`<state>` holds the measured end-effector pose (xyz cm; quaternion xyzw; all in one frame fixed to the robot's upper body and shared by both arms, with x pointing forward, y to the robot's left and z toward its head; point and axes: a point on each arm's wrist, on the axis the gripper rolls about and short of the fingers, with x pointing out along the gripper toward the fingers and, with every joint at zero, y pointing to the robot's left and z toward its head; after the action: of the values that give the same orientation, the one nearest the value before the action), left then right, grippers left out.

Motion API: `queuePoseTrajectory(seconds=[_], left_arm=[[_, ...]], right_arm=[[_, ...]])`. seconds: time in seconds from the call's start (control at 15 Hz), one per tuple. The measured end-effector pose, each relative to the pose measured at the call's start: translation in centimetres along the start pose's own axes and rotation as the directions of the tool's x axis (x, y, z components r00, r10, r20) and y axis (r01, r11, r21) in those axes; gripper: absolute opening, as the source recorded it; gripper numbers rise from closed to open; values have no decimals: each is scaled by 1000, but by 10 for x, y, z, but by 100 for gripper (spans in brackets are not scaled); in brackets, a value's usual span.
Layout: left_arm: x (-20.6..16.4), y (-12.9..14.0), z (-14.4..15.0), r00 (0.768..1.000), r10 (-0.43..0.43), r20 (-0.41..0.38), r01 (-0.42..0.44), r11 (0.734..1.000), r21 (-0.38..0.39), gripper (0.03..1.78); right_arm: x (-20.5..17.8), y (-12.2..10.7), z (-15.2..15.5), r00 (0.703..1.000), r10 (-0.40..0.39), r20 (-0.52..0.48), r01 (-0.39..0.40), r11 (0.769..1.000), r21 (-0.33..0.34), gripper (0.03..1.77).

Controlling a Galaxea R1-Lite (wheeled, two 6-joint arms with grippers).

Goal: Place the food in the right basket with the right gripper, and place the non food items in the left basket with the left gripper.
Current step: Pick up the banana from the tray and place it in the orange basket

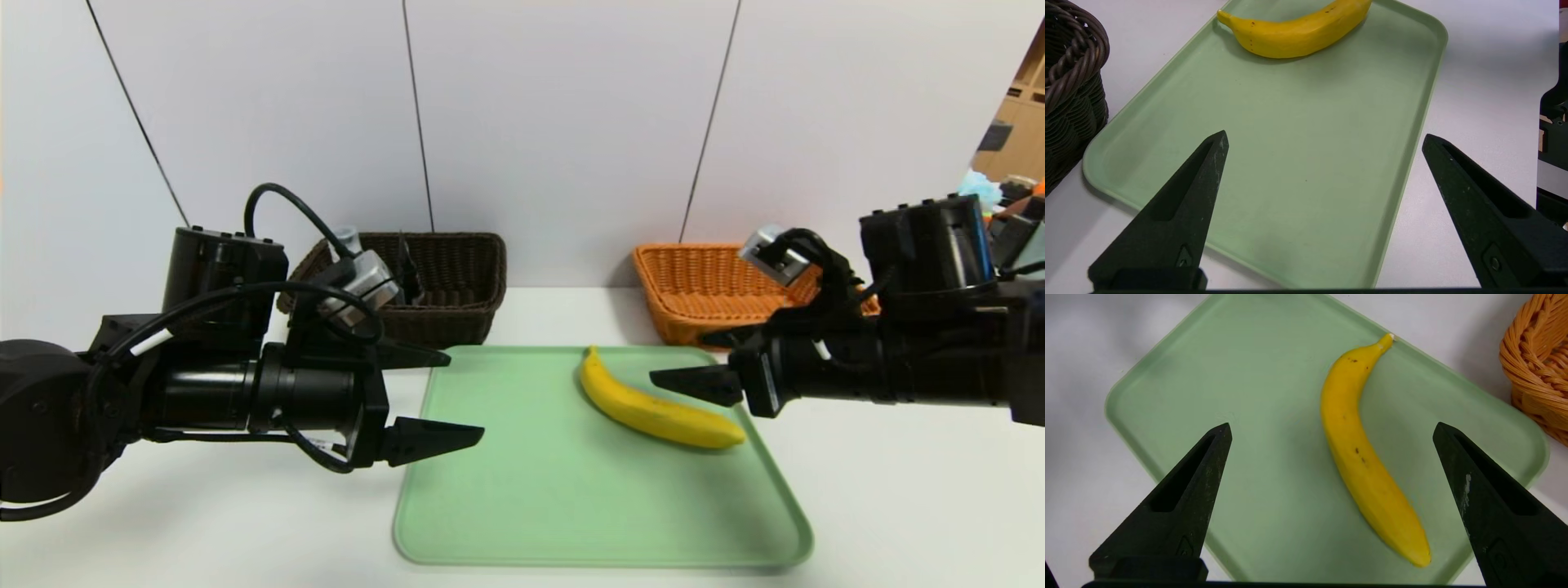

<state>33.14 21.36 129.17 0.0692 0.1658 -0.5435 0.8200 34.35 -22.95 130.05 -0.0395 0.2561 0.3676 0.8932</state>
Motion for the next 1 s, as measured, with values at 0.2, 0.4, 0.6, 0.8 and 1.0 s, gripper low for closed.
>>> queuePoseTrajectory(seconds=[0.2,0.4,0.6,0.8,1.0], left_arm=[[0,0,0,1000,1,-1,-1,1000,-1,169],[0,0,0,1000,0,-1,0,1000,-2,169],[1,0,0,1000,-2,-1,2,1000,-2,169],[1,-1,-1,1000,-3,-3,3,1000,-4,169],[1,-1,-1,1000,-3,-5,3,1000,-4,169]], right_arm=[[16,-1,10,996,-1,-92,6,999,45,170],[21,-2,20,978,-6,-208,22,997,77,170],[29,1,25,952,-52,-302,74,995,62,170],[42,5,29,924,-70,-376,91,995,40,170],[55,5,25,890,-75,-450,72,997,-23,170]])
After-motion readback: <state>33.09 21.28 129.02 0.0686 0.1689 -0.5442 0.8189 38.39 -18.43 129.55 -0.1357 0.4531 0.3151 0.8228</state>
